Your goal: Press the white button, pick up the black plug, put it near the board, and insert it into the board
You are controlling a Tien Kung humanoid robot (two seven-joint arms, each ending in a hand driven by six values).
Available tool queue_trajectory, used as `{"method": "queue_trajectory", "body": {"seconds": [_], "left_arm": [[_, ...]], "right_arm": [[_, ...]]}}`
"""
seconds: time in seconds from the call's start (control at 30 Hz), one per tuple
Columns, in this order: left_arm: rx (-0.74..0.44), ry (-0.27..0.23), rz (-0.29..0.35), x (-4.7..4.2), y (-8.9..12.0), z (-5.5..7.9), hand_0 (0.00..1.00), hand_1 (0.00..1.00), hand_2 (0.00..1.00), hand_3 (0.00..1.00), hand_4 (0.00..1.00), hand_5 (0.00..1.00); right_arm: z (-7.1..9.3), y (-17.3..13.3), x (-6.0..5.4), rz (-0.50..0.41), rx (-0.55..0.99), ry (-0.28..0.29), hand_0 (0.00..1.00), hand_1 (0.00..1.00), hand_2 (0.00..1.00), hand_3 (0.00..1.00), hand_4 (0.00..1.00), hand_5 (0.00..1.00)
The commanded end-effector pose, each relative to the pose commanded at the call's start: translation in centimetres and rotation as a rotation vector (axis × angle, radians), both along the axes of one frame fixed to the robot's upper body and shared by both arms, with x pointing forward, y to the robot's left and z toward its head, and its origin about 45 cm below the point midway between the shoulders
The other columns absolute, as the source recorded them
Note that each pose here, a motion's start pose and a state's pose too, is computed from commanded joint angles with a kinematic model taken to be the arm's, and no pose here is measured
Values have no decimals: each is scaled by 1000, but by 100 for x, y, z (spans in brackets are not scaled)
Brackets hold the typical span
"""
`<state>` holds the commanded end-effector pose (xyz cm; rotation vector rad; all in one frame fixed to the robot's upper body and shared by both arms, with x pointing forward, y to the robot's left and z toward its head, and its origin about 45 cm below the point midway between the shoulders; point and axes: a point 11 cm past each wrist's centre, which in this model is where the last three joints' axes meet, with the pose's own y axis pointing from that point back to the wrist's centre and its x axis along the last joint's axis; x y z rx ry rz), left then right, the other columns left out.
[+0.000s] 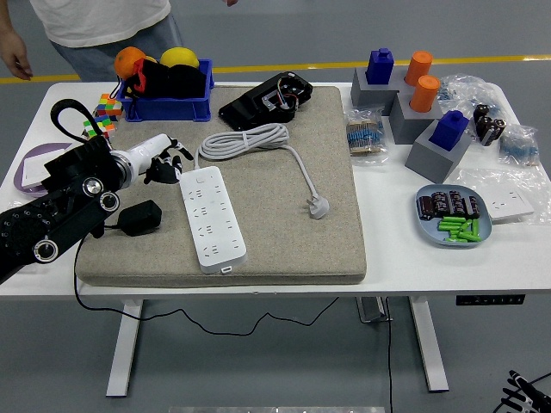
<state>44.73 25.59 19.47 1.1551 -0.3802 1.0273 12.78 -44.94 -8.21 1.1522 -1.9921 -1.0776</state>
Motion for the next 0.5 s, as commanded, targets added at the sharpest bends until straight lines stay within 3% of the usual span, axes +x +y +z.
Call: {"method": "queue_trajectory", "body": {"seconds": [0.17,0.5], "left_arm": [[17,33,-19,-15,-36,-84,24,26,109,727,2,2],[31,29,-68,-9,-132,-143,27,27,107,707,2,2]], "right_arm": [[-1,1,-3,2,0,2,777,609,625,621,722,471],[15,-33,6,10,-18,0,778,609,625,621,722,471]]}}
